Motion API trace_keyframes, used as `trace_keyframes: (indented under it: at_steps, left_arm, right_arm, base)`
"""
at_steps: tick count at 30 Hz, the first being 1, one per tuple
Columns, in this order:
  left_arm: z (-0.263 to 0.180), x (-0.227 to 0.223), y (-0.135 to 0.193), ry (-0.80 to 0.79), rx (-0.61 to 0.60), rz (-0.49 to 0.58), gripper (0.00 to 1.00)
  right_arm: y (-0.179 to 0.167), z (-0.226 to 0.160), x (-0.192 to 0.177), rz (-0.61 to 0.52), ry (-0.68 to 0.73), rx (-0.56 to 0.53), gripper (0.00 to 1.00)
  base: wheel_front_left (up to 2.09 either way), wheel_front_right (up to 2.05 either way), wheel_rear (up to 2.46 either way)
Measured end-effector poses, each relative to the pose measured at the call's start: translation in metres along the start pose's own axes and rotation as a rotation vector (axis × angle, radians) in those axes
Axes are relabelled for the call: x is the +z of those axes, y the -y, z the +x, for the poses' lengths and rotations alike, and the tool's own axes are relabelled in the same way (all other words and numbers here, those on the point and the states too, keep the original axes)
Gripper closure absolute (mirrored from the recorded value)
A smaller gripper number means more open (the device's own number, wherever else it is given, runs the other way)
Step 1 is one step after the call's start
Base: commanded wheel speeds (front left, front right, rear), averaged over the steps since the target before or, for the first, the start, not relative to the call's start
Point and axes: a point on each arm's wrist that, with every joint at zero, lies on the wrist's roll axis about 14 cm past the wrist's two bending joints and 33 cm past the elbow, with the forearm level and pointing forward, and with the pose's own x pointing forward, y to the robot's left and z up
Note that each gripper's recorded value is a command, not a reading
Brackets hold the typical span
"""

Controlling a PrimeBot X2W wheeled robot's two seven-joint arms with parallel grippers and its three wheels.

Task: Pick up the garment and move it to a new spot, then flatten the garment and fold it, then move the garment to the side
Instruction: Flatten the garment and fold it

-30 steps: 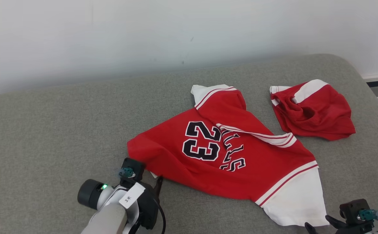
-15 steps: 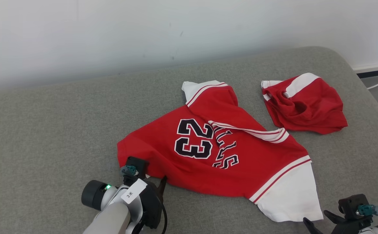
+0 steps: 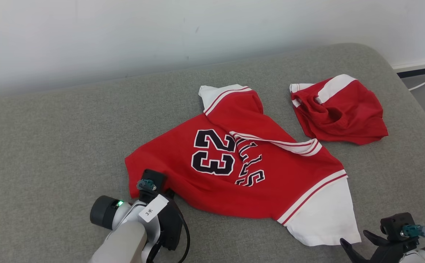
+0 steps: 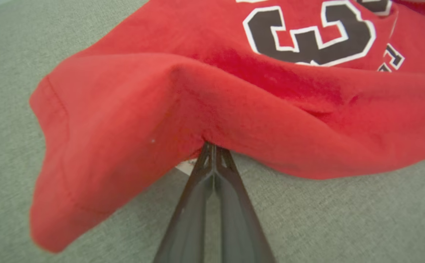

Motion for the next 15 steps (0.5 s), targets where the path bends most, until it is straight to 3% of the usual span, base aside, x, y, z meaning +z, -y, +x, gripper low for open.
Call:
trace_keyframes:
  at_steps: [7,15]
  left_arm:
    - [0.001,0.007,-0.003,0.030,0.009,0.009,1.00]
    - [-0.005,0.048,-0.013,0.174,0.049,0.041,1.00]
  right_arm:
    - [0.001,0.001,-0.002,0.002,-0.006,-0.004,0.00]
    - [-0.002,0.003,0.002,0.000,0.011,0.005,0.00]
  base:
    - [0.00,0.00,0.00]
    - [0.00,0.00,0.00]
